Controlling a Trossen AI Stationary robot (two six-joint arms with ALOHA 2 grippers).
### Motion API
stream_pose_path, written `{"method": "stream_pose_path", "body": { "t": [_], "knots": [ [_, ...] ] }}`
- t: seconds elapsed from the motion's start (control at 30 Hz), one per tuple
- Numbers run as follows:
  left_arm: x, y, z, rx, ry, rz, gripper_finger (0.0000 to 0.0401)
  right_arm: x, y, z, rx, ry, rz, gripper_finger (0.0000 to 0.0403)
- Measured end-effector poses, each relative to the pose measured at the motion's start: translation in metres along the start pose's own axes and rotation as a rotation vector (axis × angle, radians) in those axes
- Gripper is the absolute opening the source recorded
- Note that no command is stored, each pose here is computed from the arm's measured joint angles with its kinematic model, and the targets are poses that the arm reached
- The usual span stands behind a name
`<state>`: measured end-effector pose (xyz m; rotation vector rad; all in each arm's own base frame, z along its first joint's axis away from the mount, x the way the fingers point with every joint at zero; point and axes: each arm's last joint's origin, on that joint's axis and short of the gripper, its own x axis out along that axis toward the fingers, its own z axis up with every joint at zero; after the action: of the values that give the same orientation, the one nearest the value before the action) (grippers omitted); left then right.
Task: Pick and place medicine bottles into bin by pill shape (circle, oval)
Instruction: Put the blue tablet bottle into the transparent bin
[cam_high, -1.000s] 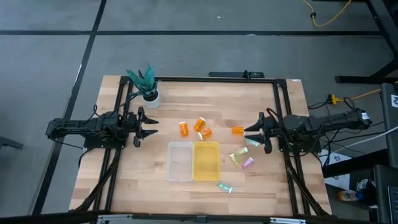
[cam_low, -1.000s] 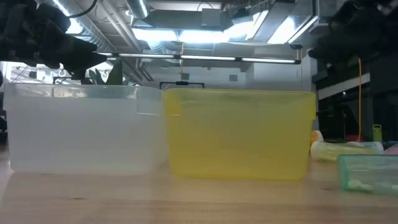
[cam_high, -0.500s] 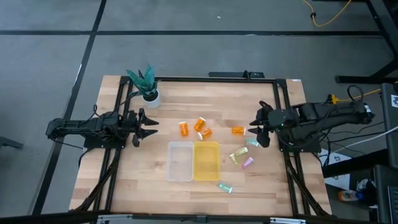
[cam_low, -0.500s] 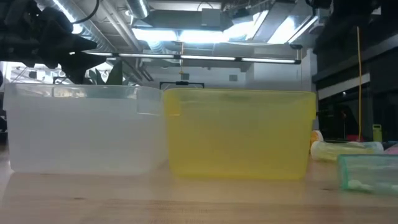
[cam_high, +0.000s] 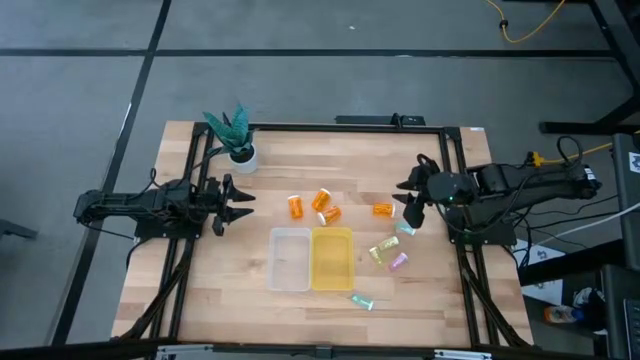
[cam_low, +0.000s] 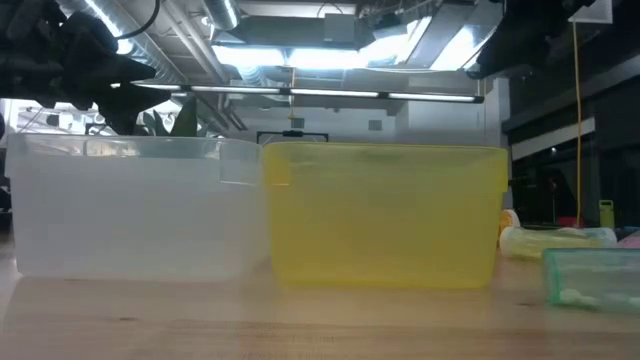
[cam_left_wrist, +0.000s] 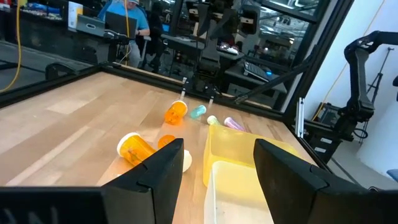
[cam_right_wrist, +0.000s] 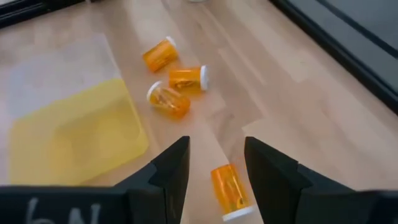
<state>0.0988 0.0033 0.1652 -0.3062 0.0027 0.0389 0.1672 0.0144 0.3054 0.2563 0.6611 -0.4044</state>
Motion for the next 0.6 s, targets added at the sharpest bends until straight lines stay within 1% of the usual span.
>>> {"method": "stream_pose_path", "body": {
  "t": [0.2, 0.3, 0.5, 0.6],
  "knots": [
    [0.0000, 0.0000, 0.0000, 0.000, 0.000, 0.000, 0.0190, 0.0001, 0.0002, 0.0013, 0.008, -0.018, -0.009, 0.0156],
    [0.0000, 0.0000, 0.0000, 0.001, 0.000, 0.000, 0.0190, 0.0002, 0.0002, 0.0013, 0.009, -0.018, -0.010, 0.0164],
    [0.0000, 0.0002, 0.0000, 0.001, -0.002, 0.006, 0.0190, 0.0001, -0.0014, 0.0021, 0.011, -0.044, -0.061, 0.0215],
    [0.0000, 0.0002, 0.0001, 0.001, -0.002, 0.006, 0.0190, 0.0001, -0.0015, 0.0021, 0.010, -0.047, -0.066, 0.0240]
  ]
}}
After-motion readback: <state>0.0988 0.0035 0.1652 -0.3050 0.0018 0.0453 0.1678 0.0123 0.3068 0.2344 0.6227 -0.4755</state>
